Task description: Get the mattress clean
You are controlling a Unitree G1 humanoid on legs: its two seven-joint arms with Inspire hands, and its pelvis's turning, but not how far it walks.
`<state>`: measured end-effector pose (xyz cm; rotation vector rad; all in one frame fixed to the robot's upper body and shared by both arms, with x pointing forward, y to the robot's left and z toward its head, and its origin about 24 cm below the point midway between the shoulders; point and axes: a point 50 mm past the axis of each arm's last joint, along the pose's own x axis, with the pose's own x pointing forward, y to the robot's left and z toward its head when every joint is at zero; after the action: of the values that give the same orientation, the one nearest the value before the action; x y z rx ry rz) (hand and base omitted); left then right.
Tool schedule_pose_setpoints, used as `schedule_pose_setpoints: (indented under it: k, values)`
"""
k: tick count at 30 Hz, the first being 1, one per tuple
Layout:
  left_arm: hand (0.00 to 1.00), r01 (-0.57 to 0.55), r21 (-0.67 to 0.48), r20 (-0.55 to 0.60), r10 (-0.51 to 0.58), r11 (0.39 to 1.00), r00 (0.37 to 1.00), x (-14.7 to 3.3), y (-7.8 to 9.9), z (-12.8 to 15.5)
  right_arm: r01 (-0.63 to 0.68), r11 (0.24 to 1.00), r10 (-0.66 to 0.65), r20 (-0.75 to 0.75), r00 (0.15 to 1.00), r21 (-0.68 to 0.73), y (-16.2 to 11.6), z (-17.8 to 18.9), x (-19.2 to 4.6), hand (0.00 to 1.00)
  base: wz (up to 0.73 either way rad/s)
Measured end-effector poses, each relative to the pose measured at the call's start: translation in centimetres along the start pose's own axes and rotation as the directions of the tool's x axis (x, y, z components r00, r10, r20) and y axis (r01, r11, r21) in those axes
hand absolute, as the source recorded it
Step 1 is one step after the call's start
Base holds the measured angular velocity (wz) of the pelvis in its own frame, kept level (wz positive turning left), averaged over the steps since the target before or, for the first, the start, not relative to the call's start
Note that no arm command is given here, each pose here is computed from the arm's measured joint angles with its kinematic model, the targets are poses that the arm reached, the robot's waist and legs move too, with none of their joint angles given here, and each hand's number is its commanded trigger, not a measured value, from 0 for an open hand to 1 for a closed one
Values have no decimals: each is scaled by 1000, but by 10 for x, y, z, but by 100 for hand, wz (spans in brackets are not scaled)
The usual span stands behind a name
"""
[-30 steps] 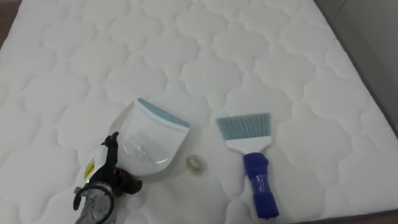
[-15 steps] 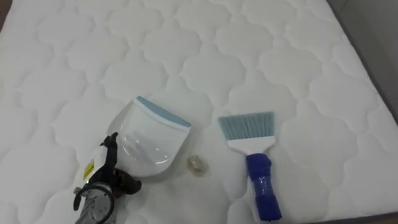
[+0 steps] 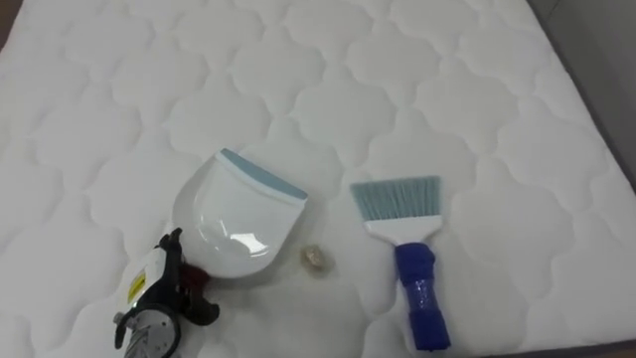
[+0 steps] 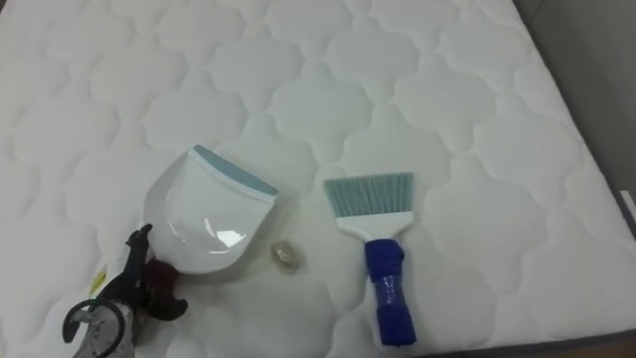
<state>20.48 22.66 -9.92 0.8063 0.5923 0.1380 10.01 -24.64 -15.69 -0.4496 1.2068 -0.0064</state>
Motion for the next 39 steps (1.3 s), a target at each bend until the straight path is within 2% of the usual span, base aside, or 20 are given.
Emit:
schedule_pose_setpoints:
  k: [10, 20, 39]
  values:
    - [0, -4, -3, 1, 4, 1000, 1000, -2, -4, 0, -5, 999, 5, 2, 1000, 46, 2, 0, 0, 0, 4]
    - [0, -75, -4, 0, 75, 997, 997, -3, 0, 0, -1, 999, 2, -9, 1000, 42, 3, -1, 0, 0, 0]
    - [0, -76, 7, -32, 76, 997, 997, -10, -4, -12, 3, 999, -2, -29, 1000, 37, 4, -3, 0, 0, 0]
